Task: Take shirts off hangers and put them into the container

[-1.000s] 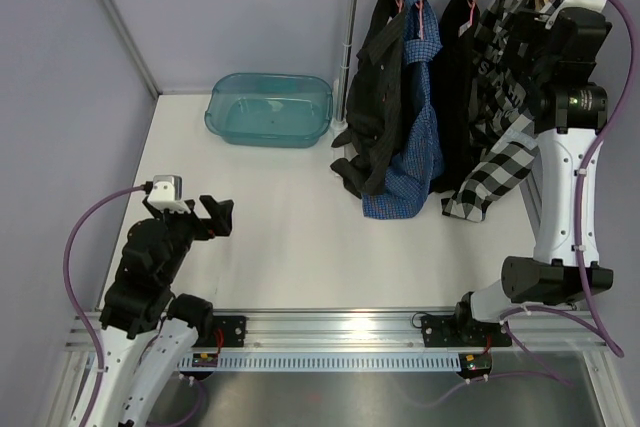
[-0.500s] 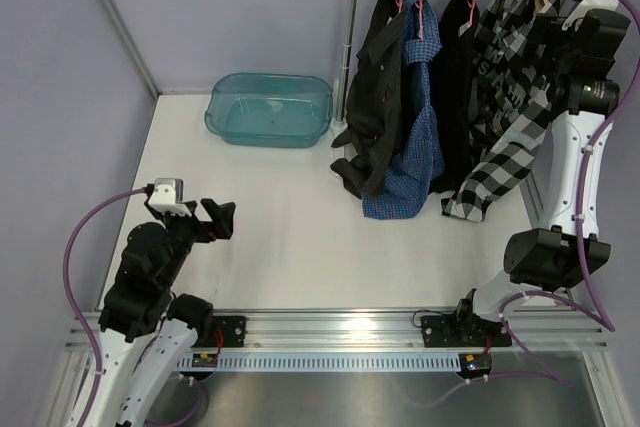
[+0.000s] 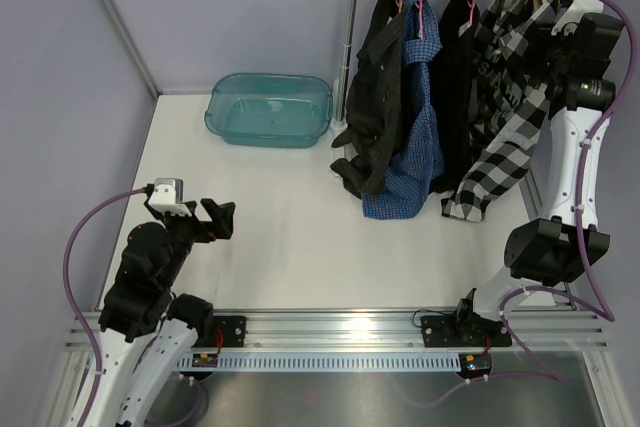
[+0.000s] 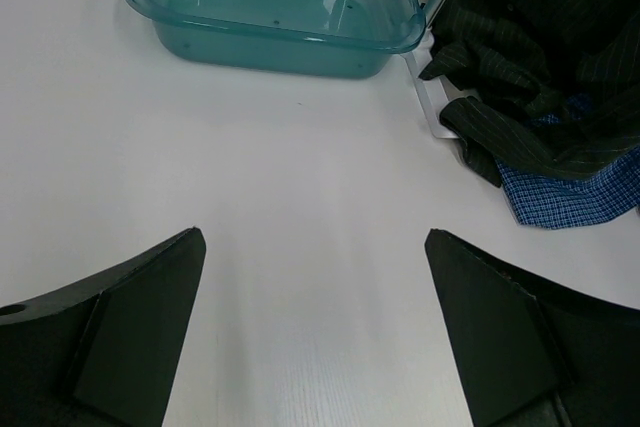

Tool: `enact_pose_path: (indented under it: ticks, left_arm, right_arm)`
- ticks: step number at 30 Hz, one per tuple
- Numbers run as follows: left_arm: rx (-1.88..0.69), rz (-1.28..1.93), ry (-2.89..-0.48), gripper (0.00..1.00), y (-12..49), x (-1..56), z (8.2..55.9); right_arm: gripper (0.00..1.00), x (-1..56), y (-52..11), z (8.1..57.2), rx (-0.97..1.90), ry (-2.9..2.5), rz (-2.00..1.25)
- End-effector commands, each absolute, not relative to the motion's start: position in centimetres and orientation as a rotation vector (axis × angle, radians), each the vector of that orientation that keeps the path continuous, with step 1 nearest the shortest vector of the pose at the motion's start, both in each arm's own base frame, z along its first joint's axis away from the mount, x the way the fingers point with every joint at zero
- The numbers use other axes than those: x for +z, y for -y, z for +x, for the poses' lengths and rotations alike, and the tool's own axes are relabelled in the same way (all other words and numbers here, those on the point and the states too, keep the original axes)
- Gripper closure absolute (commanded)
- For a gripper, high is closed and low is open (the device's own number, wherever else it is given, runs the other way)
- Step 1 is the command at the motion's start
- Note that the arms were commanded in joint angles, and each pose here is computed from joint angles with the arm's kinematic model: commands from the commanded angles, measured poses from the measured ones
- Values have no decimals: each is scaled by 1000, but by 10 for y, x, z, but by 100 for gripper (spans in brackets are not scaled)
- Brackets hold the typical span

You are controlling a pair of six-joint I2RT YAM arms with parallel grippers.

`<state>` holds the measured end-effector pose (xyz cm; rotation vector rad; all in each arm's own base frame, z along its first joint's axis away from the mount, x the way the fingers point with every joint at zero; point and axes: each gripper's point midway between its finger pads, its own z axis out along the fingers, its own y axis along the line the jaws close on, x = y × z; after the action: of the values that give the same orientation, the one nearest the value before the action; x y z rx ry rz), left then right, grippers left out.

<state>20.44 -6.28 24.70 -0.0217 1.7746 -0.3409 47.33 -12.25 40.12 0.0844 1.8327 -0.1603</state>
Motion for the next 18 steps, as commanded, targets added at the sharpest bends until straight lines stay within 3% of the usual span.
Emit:
enact_pose_path:
  ticks: [1, 8, 18]
  left_arm:
    - [-344, -37, -1732, 1, 62, 257, 207]
    - [-343, -39, -1734, 1, 62, 256, 207]
    - [-342, -40, -1736, 1, 62, 255, 208]
  right_arm:
    - [41, 414, 120, 478, -160, -1792, 41]
    - [43, 421, 114, 478, -133, -1776, 18]
    - [65, 439, 112, 473, -133, -1734, 23]
